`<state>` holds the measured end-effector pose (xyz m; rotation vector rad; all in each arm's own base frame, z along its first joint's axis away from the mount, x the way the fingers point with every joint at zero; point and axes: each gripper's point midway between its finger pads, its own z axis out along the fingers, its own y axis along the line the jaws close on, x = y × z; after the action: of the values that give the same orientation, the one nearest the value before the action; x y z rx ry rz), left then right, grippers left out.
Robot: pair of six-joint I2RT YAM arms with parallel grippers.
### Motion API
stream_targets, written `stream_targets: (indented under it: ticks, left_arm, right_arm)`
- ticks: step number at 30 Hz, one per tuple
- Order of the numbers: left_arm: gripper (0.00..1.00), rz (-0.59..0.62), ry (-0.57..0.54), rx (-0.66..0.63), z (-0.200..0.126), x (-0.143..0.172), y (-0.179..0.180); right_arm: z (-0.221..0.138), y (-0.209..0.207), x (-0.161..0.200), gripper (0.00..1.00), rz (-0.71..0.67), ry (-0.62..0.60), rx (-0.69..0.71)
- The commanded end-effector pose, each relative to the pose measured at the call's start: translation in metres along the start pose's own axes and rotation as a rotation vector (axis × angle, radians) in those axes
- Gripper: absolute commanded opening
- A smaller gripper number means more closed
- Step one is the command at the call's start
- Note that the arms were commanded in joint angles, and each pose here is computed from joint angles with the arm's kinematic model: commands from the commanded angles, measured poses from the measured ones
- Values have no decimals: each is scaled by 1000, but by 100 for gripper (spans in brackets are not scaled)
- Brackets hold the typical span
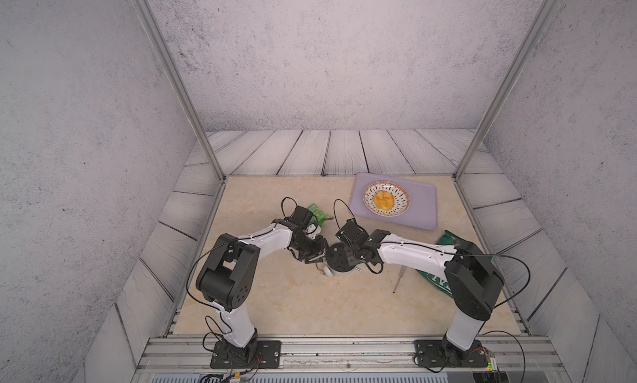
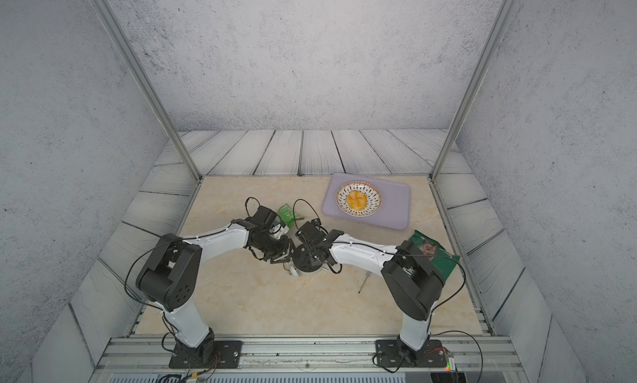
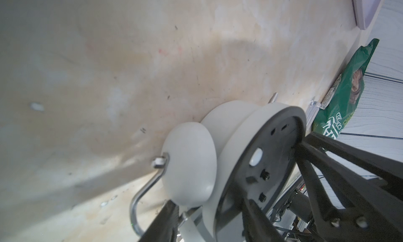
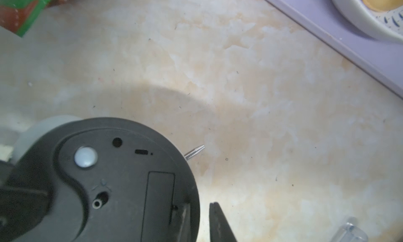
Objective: Remove the battery from the alarm
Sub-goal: Remove the cover from the alarm.
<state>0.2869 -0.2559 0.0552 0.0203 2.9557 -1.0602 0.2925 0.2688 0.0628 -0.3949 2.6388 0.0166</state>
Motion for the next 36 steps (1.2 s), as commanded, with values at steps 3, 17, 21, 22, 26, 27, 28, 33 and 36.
stream_targets:
  ticks: [3,17,21,22,26,27,28,33,36]
  left_arm:
    - [52,7,17,-28,0,10,3]
    - [54,52,-21,-81,-14,3,2]
    - [55,55,-23,-83,-15,3,1]
    - [55,56,-24,-84,-15,3,1]
    - [56,70,-34,-93,-19,1,-1]
    - [57,72,-37,-96,-21,1,-1]
    - [57,76,-43,-98,-23,0,-2]
    - [61,117,-72,-126,-39,-1,-7]
    - [67,156,-87,-145,-49,1,-9]
  right_arm:
    - [23,-4,80,22,13,272,-53]
    - [-13,-20,32,24,81,99,-81]
    - [-19,-17,23,24,76,76,-93]
    - [-22,-19,20,25,74,68,-85]
    - [-40,-25,3,26,35,27,-61]
    - [-46,-25,-2,26,22,19,-62]
    - [-52,-25,-5,27,12,13,-65]
    - [-70,-15,-12,29,-35,35,-127]
    - [-71,-3,-1,29,-14,129,-181]
